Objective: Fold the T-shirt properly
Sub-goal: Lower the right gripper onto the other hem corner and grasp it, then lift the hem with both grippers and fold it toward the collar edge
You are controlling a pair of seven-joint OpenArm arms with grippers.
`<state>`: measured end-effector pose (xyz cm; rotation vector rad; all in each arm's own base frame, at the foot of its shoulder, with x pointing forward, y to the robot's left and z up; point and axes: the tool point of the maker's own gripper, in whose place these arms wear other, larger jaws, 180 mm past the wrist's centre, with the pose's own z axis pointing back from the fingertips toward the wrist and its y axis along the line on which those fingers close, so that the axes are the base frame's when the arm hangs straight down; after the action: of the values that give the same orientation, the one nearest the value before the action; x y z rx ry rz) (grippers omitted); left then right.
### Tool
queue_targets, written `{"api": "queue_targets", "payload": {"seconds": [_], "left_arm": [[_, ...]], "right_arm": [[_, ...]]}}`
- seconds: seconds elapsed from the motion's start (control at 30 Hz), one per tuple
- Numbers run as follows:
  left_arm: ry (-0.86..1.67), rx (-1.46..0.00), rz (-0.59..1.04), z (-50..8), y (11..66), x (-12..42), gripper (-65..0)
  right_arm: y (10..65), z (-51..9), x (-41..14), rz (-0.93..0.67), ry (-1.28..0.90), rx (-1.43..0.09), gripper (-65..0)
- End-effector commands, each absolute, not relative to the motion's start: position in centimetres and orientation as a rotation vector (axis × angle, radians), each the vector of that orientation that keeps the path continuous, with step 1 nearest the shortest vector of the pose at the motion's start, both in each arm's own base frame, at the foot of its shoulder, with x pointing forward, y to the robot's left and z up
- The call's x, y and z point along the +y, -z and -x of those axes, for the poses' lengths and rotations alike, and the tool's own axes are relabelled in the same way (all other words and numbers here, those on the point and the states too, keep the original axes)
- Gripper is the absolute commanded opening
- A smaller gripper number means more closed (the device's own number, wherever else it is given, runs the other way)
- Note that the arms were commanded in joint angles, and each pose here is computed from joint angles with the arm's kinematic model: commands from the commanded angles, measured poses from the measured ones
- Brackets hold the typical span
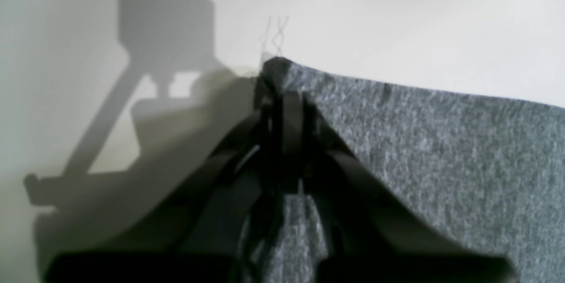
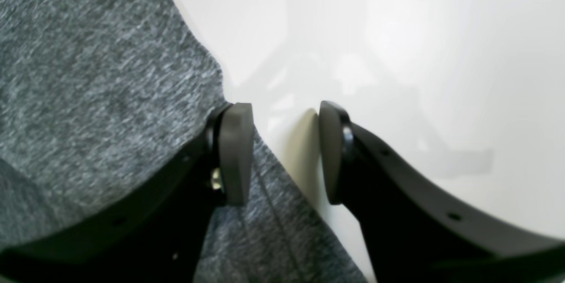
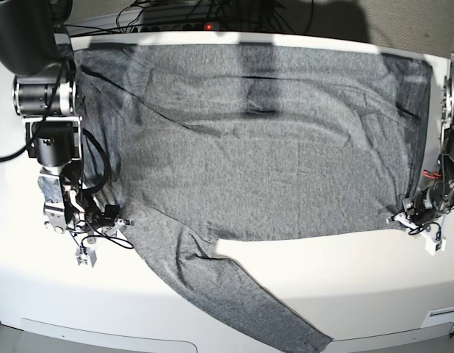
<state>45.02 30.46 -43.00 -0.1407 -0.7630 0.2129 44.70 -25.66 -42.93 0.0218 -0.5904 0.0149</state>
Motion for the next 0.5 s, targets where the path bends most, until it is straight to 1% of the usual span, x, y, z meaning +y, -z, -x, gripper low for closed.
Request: {"api": "queue_targets", "payload": {"seconds": [0.0, 0.03, 0.17, 0.23, 0.4, 0.47], "left_arm": [[-0.222, -0.835, 0.137, -46.8, 40.6, 31.4, -65.0], [-0.221, -0.835, 0.138, -46.8, 40.6, 31.4, -65.0], [-0.221, -0.834, 0.137, -46.8, 40.6, 31.4, -65.0], [-0.221, -0.834, 0.137, -46.8, 40.6, 31.4, -65.0], [-0.222, -0.835, 0.137, -46.8, 40.6, 31.4, -65.0], [-0.221, -0.834, 0.137, -46.8, 40.6, 31.4, -65.0]], "right_arm": [[41.1, -46.2, -25.7, -0.039, -0.009, -0.635, -40.8], [41.1, -46.3, -25.6, -0.047, -0.004, -0.639, -40.5], [41.0, -46.3, -24.9, -0.088, -0.003, -0.647, -30.9], [40.9, -46.4, -24.9, -0.092, -0.001, -0.652, -27.8], [40.9, -46.4, -24.8, -0.095, 0.001, -0.653, -27.7], [40.7, -46.6, -24.5, -0.121, 0.018, -0.665, -27.7]]}}
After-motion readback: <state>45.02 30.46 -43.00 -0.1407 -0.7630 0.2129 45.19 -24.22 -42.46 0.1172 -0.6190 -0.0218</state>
